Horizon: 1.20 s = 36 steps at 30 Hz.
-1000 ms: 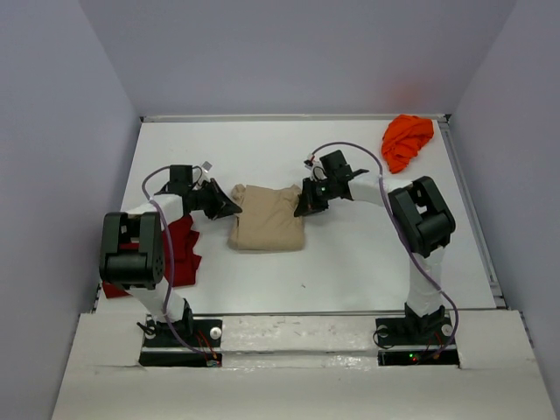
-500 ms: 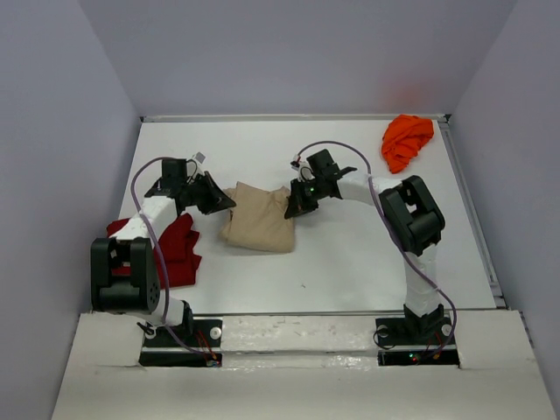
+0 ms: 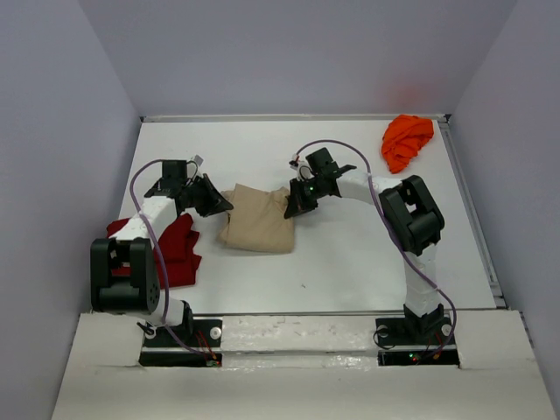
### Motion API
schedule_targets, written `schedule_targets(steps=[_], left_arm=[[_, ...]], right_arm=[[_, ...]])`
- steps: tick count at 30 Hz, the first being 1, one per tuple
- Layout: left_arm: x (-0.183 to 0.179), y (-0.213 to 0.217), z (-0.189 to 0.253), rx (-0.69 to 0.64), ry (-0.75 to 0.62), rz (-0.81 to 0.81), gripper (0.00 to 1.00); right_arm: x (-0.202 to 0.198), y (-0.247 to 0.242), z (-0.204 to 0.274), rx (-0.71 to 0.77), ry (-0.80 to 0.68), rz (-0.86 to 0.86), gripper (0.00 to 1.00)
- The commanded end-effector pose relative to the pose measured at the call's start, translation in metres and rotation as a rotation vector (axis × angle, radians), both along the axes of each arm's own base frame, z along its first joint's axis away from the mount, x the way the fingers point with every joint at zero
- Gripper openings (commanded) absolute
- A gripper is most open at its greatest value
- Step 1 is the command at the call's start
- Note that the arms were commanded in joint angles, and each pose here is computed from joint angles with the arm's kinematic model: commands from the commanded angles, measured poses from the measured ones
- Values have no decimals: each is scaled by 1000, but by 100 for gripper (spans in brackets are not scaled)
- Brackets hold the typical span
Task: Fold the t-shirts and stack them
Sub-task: Put the neatly folded tshirt into the corner of the board with both arms
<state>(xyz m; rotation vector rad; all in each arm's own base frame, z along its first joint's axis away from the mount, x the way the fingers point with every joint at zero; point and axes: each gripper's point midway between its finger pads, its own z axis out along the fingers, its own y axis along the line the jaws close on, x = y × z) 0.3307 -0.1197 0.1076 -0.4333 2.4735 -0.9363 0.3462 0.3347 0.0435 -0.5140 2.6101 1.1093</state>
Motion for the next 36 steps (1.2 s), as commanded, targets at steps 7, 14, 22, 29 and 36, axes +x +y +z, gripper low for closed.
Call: schedule_targets(steps=[7,14,22,29,36], left_arm=[[5,9,-21,18,55,31,0],[11,50,-12,90,46,162,0],[10,56,4,91,9,167,0],[8,59,23,112,-23,177,0],[3,64,39,132,-46,209,0]], right_arm=[[-4,5,13,24,-13,40,0],[1,11,17,35,-10,60,0],[-1,10,7,23,13,66,0],[1,13,2,26,30,76,0],[0,20,3,24,51,109,0]])
